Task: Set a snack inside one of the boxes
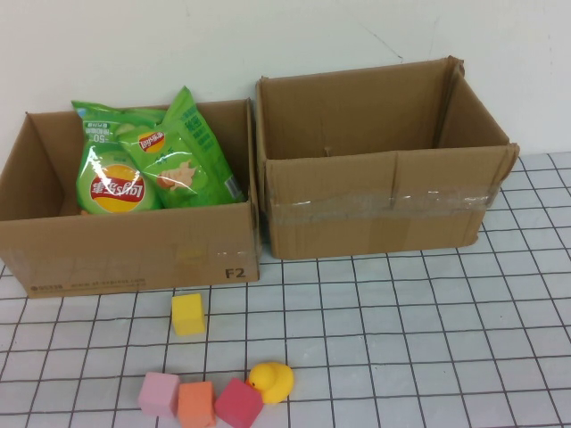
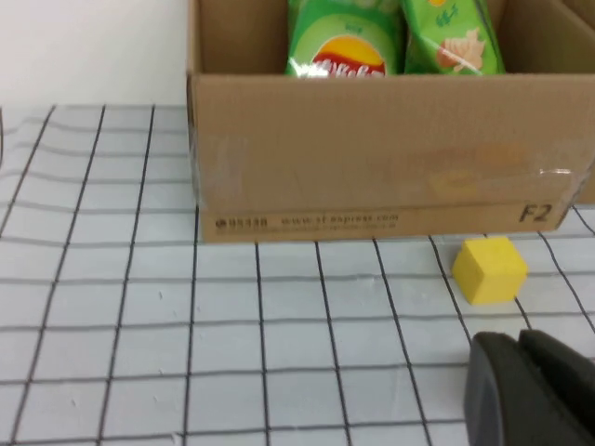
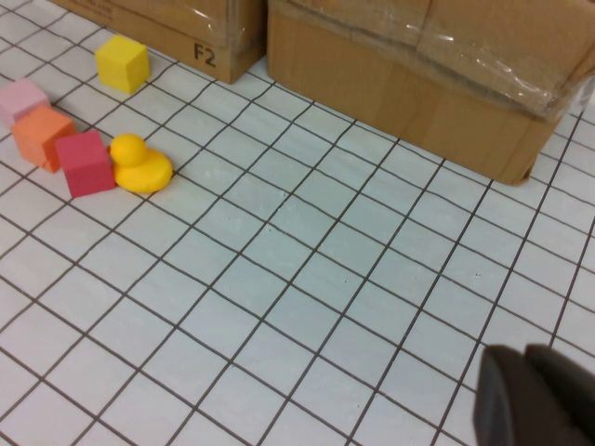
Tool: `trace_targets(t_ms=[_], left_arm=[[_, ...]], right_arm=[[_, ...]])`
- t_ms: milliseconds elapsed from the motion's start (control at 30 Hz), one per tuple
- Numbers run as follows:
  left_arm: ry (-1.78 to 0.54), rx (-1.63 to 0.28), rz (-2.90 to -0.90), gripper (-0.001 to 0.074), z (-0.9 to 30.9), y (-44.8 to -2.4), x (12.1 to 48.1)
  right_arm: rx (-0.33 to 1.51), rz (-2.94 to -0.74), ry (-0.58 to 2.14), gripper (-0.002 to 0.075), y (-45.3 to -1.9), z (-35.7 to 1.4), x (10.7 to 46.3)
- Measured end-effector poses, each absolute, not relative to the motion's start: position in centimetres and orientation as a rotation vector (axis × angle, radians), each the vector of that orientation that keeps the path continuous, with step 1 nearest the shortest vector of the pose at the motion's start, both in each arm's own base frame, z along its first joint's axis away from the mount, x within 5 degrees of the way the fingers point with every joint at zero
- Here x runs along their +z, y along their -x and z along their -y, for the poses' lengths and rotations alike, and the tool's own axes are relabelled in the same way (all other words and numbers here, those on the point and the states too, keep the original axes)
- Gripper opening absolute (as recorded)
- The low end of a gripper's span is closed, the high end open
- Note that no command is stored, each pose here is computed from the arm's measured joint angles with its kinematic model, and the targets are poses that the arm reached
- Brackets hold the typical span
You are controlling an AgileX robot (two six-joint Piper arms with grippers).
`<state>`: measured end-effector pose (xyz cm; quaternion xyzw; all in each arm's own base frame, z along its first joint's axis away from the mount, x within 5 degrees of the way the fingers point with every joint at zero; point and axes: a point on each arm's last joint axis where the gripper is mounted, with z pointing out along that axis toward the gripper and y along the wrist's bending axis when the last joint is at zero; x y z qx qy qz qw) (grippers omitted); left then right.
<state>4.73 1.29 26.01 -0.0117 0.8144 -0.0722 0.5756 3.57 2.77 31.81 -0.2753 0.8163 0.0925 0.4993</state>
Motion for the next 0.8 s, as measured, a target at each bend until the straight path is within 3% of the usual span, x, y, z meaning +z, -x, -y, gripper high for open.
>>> trace_targets(t_ms=[233,433,600,800], left_arm=[[-0.093,-0.161,-1.789,-0.0001,0.5,-4.7,25.2],[0.104,-0.082,-1.688,-0.0001,0.0,-5.8,21.6],[0.155,-0.047,-1.718,-0.0002,-0.3,-5.6,18.7],[0.157,-0.053,-1.821,-0.0001,-0.2,-5.4,17.5]], right_arm=[[0.224,-1.975,0.667,-0.0001,-3.6,-2.8,31.8],[0.223,-1.976,0.669,-0.0001,-3.6,-2.8,31.8],[0.223,-1.978,0.670,-0.0001,-3.5,-2.8,31.8],[0.225,-1.981,0.671,-0.0001,-3.5,-2.8,31.7]])
